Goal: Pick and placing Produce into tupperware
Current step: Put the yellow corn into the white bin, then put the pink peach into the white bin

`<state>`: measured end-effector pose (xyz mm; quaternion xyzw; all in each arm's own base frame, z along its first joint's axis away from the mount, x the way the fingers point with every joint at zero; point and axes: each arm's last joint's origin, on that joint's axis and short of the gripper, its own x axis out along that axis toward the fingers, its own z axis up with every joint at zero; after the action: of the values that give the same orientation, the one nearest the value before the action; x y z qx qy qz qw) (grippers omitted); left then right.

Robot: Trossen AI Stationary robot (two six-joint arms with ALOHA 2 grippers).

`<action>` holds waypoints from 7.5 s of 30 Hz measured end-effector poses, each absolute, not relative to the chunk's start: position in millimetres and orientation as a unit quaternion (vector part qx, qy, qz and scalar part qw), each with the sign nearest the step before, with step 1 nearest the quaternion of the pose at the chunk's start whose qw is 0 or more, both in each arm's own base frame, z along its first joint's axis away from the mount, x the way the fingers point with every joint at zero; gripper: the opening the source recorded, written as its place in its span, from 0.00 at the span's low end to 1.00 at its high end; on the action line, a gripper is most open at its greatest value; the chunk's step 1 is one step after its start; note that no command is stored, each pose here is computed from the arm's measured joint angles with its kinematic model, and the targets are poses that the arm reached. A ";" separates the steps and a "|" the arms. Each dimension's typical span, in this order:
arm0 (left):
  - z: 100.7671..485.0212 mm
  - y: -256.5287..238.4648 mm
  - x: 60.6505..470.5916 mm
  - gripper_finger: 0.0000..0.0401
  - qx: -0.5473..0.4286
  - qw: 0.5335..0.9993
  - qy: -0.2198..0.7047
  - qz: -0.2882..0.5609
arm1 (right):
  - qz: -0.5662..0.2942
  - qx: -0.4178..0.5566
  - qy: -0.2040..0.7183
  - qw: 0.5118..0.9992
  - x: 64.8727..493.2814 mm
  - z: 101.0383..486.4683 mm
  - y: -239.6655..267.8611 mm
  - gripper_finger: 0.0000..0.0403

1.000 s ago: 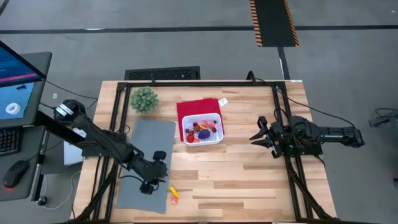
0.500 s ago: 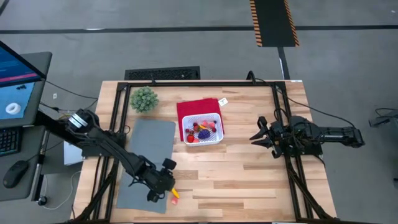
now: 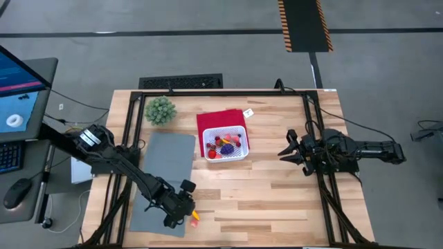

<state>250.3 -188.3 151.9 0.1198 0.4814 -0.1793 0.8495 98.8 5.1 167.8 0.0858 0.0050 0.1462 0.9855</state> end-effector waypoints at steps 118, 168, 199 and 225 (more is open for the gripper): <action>252.8 -27.6 86.6 0.06 -0.182 0.948 -0.039 0.259 | 0.145 0.088 0.011 0.985 99.6 166.8 5.0 0.27; 214.7 21.4 199.7 0.06 -0.203 0.954 0.046 0.215 | 0.131 0.086 0.011 0.988 99.8 166.5 4.2 0.27; 198.6 24.6 288.1 0.29 -0.173 0.927 0.300 0.147 | 0.131 0.087 0.011 0.988 99.9 166.4 4.2 0.27; 280.9 -77.8 209.0 0.45 -0.223 0.950 0.218 -0.012 | 0.129 0.092 0.032 0.987 103.4 163.2 4.1 0.27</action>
<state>209.0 -77.8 280.9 -0.2229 0.2183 -0.0116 0.9500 103.4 4.1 163.2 0.0920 0.0324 0.1295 0.9868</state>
